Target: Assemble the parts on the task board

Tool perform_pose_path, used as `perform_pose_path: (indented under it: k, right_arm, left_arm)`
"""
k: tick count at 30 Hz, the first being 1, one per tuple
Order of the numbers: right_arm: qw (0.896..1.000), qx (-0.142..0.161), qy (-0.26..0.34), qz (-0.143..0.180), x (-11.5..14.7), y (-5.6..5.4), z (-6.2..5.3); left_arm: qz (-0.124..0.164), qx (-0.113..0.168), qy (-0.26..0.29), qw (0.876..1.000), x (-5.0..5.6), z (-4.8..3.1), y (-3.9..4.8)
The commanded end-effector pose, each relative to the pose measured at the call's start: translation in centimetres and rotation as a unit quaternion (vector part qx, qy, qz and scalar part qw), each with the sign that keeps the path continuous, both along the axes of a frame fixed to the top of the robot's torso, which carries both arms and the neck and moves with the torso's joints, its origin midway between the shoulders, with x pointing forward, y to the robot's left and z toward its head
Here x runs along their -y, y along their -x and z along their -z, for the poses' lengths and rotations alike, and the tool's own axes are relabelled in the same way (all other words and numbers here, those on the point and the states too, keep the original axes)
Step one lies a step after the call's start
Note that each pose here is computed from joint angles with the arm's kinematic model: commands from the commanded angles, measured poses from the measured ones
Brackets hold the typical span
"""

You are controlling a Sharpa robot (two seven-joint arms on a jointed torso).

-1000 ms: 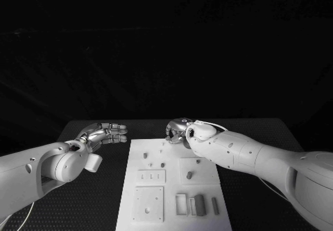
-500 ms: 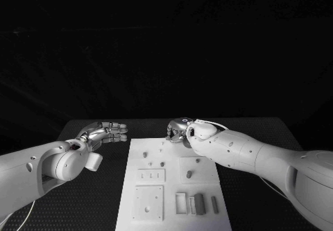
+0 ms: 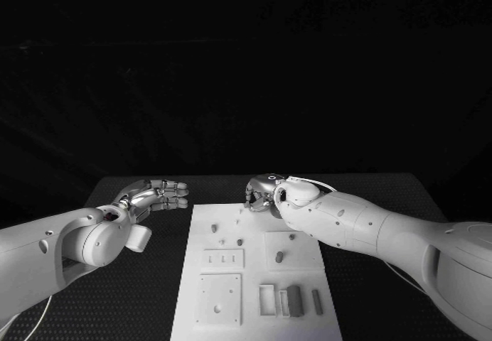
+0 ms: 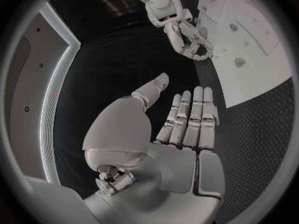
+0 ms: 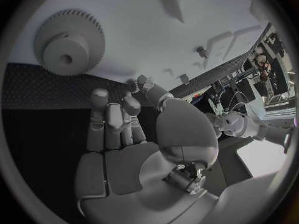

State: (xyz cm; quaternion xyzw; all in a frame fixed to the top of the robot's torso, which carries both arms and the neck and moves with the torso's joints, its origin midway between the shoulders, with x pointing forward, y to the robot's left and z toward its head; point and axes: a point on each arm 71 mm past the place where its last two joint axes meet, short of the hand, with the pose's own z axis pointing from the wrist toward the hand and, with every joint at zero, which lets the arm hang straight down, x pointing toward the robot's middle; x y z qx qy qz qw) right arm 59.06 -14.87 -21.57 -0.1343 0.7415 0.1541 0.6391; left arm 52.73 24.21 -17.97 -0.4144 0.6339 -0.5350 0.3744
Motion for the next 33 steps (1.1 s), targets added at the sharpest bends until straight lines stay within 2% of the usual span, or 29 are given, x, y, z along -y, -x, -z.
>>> perform_pose_path:
  k: [1,18,33]
  right_arm:
    - [1.0,-0.005,0.008,-0.001,-0.18,0.1,0.12]
    - [1.0,-0.006,0.004,0.0,-0.97,0.01,0.16]
    - [0.999,-0.019,0.026,0.007,-0.28,-0.15,0.59]
  left_arm:
    - [0.008,0.002,0.003,1.0,0.22,-0.09,0.03]
    - [0.01,0.002,0.004,1.0,0.39,-0.07,-0.03]
    - [0.009,0.001,0.003,1.0,0.29,-0.05,-0.04]
